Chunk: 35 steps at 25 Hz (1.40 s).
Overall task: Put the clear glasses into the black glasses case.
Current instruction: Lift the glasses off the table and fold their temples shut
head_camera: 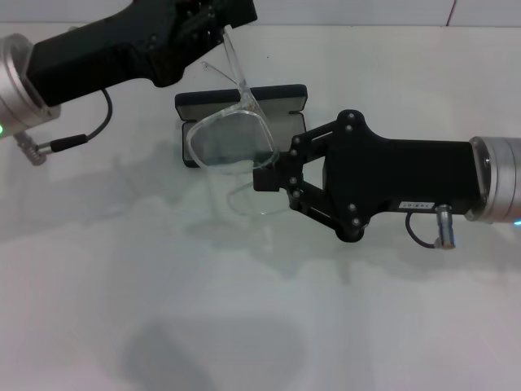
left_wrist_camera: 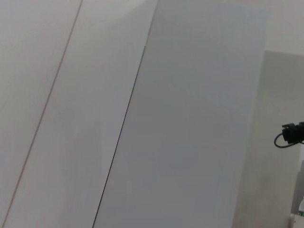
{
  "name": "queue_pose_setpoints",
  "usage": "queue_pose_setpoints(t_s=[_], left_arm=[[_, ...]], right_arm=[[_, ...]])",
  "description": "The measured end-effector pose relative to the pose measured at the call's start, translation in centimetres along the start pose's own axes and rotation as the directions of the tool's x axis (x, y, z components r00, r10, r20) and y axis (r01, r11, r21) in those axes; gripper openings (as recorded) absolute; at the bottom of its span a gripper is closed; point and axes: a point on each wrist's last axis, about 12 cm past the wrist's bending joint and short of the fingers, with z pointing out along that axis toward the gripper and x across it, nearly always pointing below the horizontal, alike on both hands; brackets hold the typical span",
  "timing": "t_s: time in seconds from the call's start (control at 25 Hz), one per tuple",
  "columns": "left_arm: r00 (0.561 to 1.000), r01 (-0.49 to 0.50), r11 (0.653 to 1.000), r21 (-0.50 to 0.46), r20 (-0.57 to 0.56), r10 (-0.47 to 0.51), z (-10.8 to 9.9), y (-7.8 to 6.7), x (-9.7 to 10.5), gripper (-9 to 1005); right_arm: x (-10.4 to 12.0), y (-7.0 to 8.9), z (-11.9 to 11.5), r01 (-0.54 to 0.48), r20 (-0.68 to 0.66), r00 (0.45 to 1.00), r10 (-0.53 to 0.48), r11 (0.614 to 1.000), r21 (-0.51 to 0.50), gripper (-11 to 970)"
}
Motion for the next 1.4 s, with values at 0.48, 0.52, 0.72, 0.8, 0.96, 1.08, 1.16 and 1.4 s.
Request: queue_pose_setpoints(t_s=[0.48, 0.52, 0.72, 0.8, 0.96, 1.08, 1.16, 1.4], left_arm=[[0.964, 0.228, 0.974, -0.018, -0.134, -0.228, -0.1, 0.8, -0.2, 47], [0.961, 0.237, 0.971, -0.017, -0.144, -0.237, -0.1, 0.8, -0.1, 47], [0.947, 0.28, 0.96, -0.014, -0.158, -0.279, 0.1, 0.7, 0.0, 47], [0.941, 0.299, 0.954, -0.008, -0.166, -0.296, 0.3, 0.6, -0.1, 48], [0.925, 0.331, 0.944, 0.006, -0.2, -0.323, 1.0, 0.5, 0.1, 48], [0.912, 0.35, 0.937, 0.015, -0.233, -0.337, 1.6, 0.4, 0.3, 48], [0.909, 0.353, 0.935, 0.02, -0.243, -0.338, 1.8, 0.4, 0.3, 49], [0.91, 0.354, 0.935, 0.022, -0.24, -0.339, 1.9, 0.4, 0.2, 49]], right_arm=[[-0.7, -0.1, 0.2, 0.049, 0.022, 0.999, -0.049, 0.999, -0.006, 73], [-0.9, -0.2, 0.2, 0.054, 0.03, 0.998, -0.053, 0.999, -0.004, 72], [-1.2, -0.6, 0.1, 0.06, 0.039, 0.997, -0.061, 0.998, 0.018, 72], [-1.3, -0.8, 0.0, 0.062, 0.042, 0.997, -0.063, 0.998, 0.026, 72], [-1.4, -0.9, 0.0, 0.064, 0.046, 0.997, -0.066, 0.997, 0.031, 72], [-1.4, -0.9, 0.0, 0.065, 0.046, 0.997, -0.066, 0.997, 0.037, 72], [-1.4, -1.0, 0.0, 0.064, 0.048, 0.997, -0.066, 0.997, 0.039, 72], [-1.3, -1.0, -0.1, 0.059, 0.047, 0.997, -0.061, 0.997, 0.044, 72]])
